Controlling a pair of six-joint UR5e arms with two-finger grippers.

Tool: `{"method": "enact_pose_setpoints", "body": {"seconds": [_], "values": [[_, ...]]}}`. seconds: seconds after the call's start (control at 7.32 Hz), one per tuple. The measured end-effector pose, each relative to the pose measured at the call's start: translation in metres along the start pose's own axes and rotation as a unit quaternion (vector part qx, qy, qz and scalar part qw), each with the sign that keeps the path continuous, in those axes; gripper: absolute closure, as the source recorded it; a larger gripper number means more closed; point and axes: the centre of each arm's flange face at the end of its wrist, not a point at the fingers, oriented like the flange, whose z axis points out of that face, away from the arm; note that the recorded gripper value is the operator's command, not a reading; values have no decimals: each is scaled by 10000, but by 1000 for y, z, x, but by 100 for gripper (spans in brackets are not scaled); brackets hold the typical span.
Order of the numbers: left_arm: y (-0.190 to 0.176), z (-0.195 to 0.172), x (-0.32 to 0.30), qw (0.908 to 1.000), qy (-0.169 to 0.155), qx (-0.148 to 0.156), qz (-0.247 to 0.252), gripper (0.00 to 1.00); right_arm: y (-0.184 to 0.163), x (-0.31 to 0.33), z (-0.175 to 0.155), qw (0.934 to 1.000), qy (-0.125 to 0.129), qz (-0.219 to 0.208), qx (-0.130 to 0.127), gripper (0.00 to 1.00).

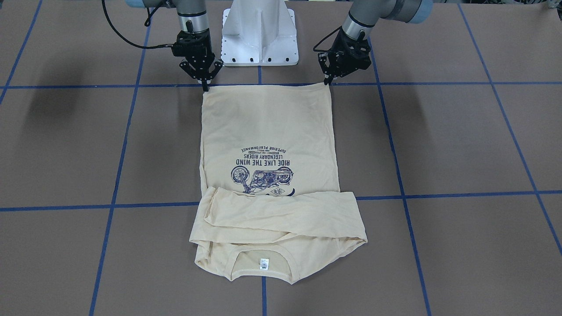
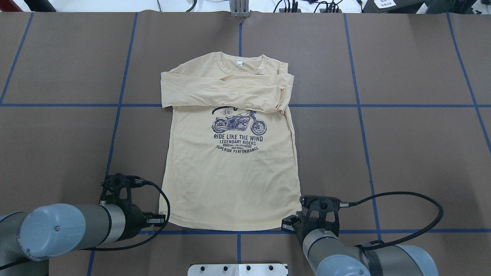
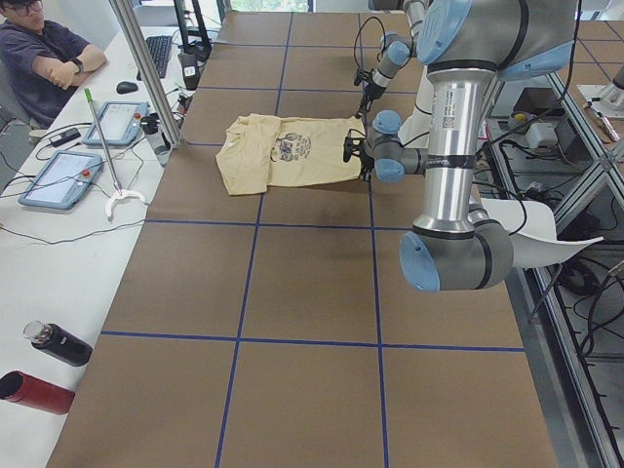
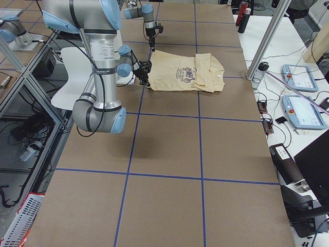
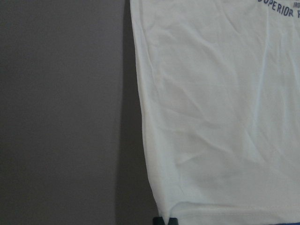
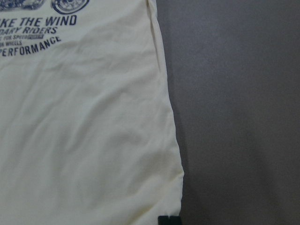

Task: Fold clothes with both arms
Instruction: 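Lift the hem with both grippers and fold it toward the collar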

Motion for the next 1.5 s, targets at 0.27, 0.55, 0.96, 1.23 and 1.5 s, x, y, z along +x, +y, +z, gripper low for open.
{"method": "enact_pose_setpoints", "body": {"seconds": [0.27, 0.55, 0.96, 1.23, 1.5], "values": [[1, -65, 28, 9997, 41, -242, 53, 100, -58, 1, -48, 9990, -231, 284, -247, 100], [0, -122, 51, 9987, 202, -461, 51, 100, -98, 12, -127, 9951, -417, 380, -810, 100], [9, -170, 71, 9965, 510, -656, 91, 100, -75, 29, -215, 9857, -566, 15, -1584, 100], [13, -169, 73, 9962, 503, -710, 97, 100, -72, 30, -215, 9880, -467, -55, -1473, 100], [-7, -146, 71, 9983, 274, -514, -14, 100, -91, 7, -176, 9942, -172, 142, -1050, 100]]}}
